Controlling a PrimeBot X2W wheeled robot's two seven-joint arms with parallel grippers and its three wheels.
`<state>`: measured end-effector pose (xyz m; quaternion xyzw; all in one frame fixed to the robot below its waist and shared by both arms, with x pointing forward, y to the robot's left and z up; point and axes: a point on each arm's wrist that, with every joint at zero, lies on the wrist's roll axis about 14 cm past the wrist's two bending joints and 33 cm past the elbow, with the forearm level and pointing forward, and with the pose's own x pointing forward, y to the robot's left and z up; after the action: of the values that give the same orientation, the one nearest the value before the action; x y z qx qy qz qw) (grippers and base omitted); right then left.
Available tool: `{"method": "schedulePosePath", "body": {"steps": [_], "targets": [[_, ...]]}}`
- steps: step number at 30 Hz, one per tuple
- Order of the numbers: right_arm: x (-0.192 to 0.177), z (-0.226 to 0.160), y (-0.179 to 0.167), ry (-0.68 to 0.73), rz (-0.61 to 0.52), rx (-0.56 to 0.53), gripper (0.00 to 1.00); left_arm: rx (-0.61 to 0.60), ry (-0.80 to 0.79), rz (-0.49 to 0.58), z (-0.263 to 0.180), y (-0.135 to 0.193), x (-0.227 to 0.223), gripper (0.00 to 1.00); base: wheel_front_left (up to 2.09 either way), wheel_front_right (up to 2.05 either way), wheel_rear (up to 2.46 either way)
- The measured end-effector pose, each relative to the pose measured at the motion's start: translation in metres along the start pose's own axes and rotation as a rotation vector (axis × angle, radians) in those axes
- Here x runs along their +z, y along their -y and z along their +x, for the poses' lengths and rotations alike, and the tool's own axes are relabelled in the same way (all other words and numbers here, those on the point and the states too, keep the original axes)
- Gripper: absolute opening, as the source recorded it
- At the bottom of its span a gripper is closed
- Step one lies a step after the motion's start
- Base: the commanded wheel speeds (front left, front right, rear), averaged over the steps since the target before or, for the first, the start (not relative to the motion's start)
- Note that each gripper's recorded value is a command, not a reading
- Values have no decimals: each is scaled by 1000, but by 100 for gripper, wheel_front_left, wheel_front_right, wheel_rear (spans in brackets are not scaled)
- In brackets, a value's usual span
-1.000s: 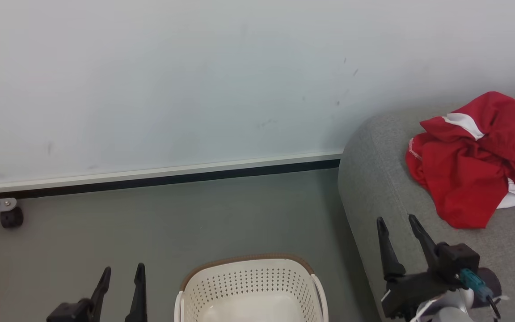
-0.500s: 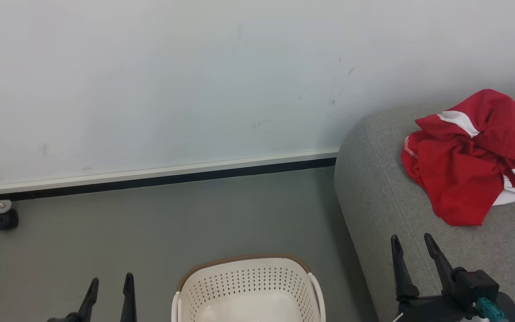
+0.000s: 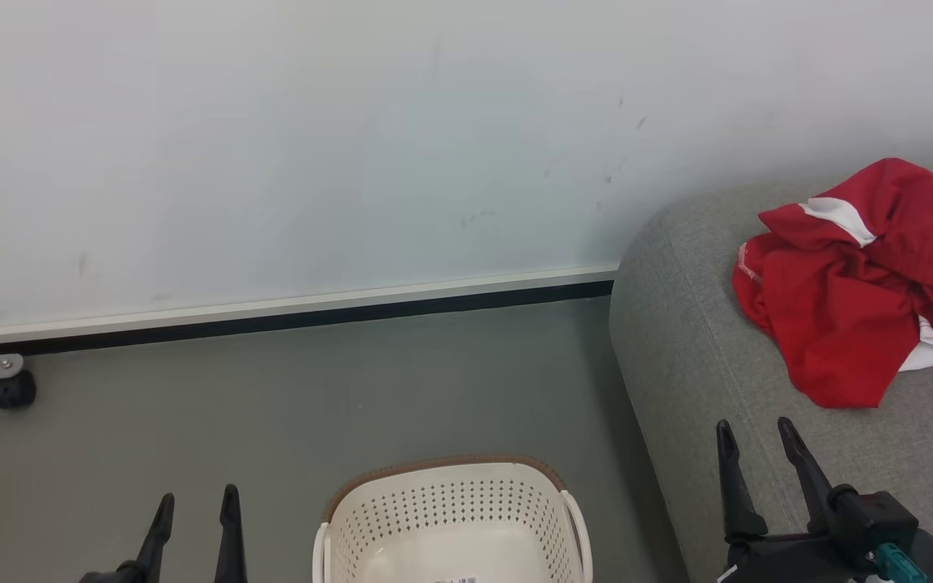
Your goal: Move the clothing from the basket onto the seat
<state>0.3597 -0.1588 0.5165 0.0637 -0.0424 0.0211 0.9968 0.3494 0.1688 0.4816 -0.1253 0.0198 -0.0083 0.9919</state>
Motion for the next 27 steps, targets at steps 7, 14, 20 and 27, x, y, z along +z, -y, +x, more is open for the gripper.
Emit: {"method": "schedulePosePath", "body": {"steps": [7, 14, 20, 27], "targets": [[3, 2, 0, 9, -2, 0, 100, 14, 4, 3, -1, -4, 0, 100, 0, 0, 0], [3, 3, 0, 12, -3, 0, 100, 21, 5, 12, -1, -6, 1, 100, 0, 0, 0], [-11, -1, 0, -32, 2, -8, 0, 34, -31, 4, -4, -7, -12, 0, 0, 0, 0], [-37, -15, 4, -119, 22, -30, 0, 58, -95, -22, -12, -10, -31, 0, 0, 0, 0]]}}
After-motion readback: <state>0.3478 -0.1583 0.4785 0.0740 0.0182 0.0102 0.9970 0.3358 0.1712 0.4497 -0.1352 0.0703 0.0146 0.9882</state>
